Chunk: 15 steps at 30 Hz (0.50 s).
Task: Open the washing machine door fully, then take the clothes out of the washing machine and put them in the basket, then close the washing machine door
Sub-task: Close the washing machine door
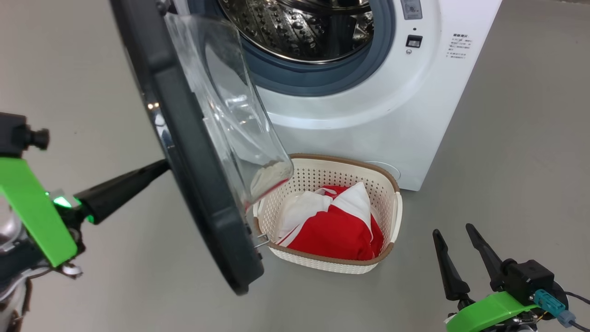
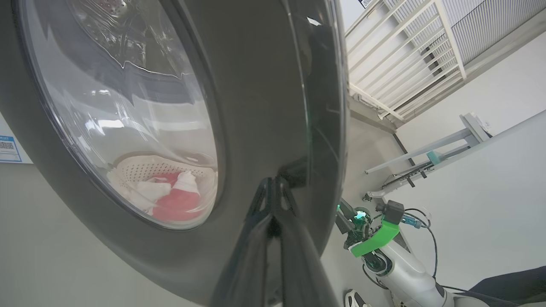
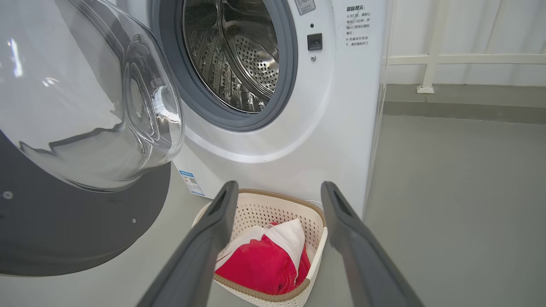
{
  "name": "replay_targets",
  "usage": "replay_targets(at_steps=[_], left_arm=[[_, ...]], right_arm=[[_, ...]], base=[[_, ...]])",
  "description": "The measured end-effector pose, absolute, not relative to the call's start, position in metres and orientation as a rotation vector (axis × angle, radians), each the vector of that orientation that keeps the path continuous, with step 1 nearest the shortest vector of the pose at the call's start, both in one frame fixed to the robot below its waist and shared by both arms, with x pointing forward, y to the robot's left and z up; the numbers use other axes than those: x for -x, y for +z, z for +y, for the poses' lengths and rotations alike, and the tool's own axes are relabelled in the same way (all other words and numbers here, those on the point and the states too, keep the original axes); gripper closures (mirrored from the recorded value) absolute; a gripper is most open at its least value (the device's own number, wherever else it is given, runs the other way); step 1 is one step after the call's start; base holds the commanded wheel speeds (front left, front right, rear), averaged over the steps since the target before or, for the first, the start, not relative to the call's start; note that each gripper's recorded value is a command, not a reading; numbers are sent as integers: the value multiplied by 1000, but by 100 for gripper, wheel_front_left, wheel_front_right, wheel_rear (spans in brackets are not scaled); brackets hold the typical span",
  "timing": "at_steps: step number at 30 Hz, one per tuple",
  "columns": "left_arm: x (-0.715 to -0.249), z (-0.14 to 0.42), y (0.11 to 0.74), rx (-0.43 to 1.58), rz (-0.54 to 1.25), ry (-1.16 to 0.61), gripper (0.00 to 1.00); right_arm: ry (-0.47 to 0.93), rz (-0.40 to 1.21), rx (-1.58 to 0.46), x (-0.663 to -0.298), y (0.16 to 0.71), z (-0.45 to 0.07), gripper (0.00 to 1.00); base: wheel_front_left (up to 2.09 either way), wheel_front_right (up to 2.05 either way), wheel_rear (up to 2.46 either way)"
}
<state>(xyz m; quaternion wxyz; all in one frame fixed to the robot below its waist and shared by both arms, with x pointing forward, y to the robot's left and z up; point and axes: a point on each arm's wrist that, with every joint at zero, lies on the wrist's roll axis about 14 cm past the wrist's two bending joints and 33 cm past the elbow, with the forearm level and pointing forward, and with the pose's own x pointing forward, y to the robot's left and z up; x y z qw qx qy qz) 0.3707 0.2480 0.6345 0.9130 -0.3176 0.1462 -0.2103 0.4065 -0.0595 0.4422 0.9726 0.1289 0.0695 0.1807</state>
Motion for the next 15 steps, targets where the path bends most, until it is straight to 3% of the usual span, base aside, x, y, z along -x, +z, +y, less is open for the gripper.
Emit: replay_targets(at_steps=[15], left_arm=[[-373, 258, 633, 655, 213, -359, 100]], right_arm=[[360, 144, -266, -402, 442, -61, 0]], base=[[0, 0, 0]])
